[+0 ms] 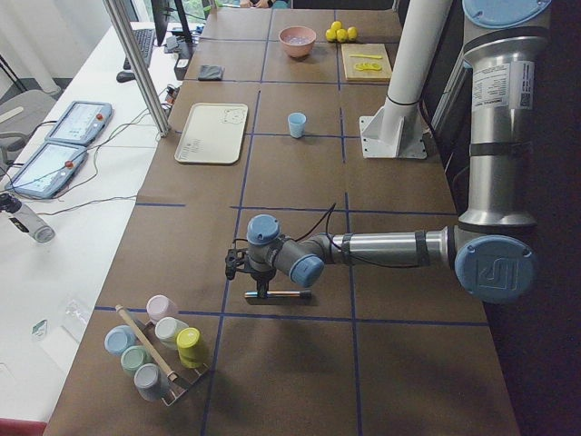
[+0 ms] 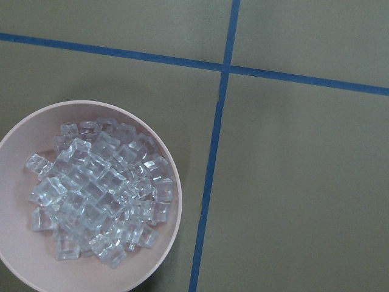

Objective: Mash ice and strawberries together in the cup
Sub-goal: 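Lay the pestle on the table and open the left gripper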

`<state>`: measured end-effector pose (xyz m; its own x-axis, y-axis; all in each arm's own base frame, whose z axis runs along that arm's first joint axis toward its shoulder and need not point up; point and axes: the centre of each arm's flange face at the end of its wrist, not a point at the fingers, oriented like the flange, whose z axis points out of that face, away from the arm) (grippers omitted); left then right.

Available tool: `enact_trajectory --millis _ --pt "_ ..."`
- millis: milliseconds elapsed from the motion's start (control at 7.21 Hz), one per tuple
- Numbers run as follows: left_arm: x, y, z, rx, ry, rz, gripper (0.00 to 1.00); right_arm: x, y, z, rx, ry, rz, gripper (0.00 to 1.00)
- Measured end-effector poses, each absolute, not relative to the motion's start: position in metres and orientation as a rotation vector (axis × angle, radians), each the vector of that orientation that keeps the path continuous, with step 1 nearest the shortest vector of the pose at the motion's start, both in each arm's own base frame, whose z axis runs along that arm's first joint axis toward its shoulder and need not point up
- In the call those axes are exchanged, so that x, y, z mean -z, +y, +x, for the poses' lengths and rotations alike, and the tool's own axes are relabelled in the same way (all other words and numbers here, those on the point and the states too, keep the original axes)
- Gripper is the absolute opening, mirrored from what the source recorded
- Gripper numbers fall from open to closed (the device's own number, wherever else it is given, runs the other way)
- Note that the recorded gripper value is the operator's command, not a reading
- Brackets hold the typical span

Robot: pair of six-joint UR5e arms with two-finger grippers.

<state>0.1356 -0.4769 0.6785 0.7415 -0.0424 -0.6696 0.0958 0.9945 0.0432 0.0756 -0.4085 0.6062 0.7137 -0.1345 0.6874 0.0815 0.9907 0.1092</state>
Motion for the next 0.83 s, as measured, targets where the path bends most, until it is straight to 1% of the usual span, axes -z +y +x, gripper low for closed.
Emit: enact_trajectory --millis 277,555,832 --pt "-0.671 -0.480 0.139 0.063 0.748 0.081 1.00 -0.606 -0.408 0.076 0.120 -0.767 0.073 1.00" --pt "-0.661 -0.482 0.140 -0.009 0.815 0.057 1.00 -0.606 -0.408 0.076 0.120 -0.767 0.073 1.00" --pt "-0.664 -0.490 0.096 -0.096 0.806 0.061 1.00 -0.606 -0.409 0.075 0.120 -0.767 0.072 1.00"
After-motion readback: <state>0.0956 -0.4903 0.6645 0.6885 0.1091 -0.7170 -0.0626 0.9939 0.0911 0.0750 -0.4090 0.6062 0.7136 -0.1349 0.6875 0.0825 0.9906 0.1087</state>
